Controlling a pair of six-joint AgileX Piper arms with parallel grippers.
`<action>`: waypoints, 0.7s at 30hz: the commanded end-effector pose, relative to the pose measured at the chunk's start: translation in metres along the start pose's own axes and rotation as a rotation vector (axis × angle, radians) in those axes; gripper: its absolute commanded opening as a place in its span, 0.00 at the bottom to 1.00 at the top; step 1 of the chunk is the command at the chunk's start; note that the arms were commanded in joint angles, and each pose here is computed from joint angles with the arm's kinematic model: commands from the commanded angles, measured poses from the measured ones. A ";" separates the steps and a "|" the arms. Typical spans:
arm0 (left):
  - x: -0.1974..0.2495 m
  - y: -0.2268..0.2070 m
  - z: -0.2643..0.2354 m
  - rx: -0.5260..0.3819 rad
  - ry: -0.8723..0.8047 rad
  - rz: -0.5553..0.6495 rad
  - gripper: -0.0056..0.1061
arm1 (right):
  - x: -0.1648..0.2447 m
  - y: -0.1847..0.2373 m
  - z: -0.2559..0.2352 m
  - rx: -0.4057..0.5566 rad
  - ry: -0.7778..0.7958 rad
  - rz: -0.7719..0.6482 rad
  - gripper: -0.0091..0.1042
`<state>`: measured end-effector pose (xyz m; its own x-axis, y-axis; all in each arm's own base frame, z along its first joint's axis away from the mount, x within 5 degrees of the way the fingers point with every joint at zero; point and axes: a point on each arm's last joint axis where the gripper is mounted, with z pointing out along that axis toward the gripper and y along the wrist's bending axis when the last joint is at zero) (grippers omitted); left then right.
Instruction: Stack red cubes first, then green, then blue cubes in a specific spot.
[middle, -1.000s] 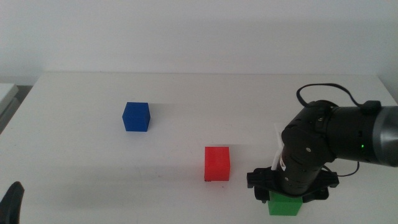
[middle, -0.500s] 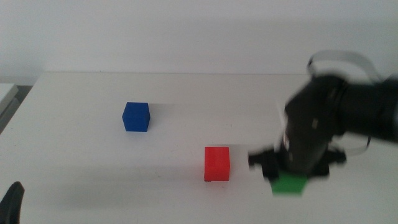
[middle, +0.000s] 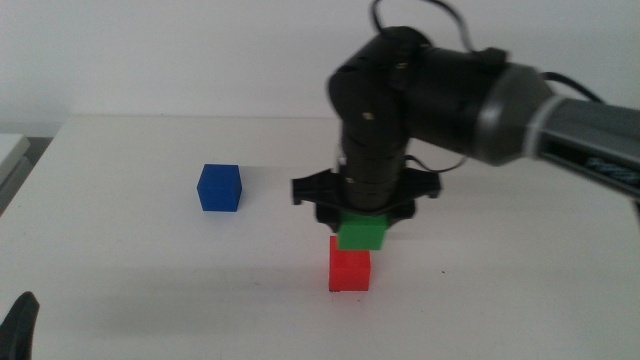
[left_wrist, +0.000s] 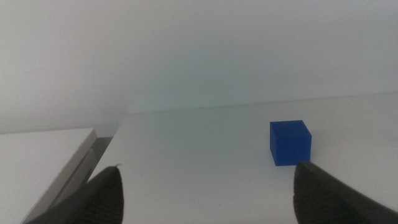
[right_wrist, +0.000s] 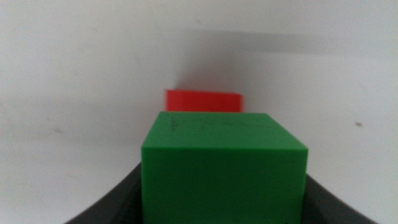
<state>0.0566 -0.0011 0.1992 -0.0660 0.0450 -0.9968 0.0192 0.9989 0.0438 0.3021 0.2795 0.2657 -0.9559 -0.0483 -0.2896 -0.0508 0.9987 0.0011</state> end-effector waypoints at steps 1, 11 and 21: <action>-0.001 0.000 0.000 -0.003 -0.016 -0.007 0.89 | -0.004 0.009 0.000 0.004 -0.009 0.015 0.10; -0.001 0.000 0.000 -0.003 -0.016 -0.007 0.89 | -0.004 0.022 0.019 0.023 0.010 0.046 0.10; -0.001 0.000 0.000 -0.003 -0.016 -0.007 0.89 | -0.005 0.022 0.033 0.068 0.004 0.025 0.10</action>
<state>0.0566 -0.0011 0.1992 -0.0660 0.0450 -0.9968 0.0192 0.9989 0.0438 0.3153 0.3021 0.2345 -0.9597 -0.0216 -0.2802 -0.0086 0.9988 -0.0476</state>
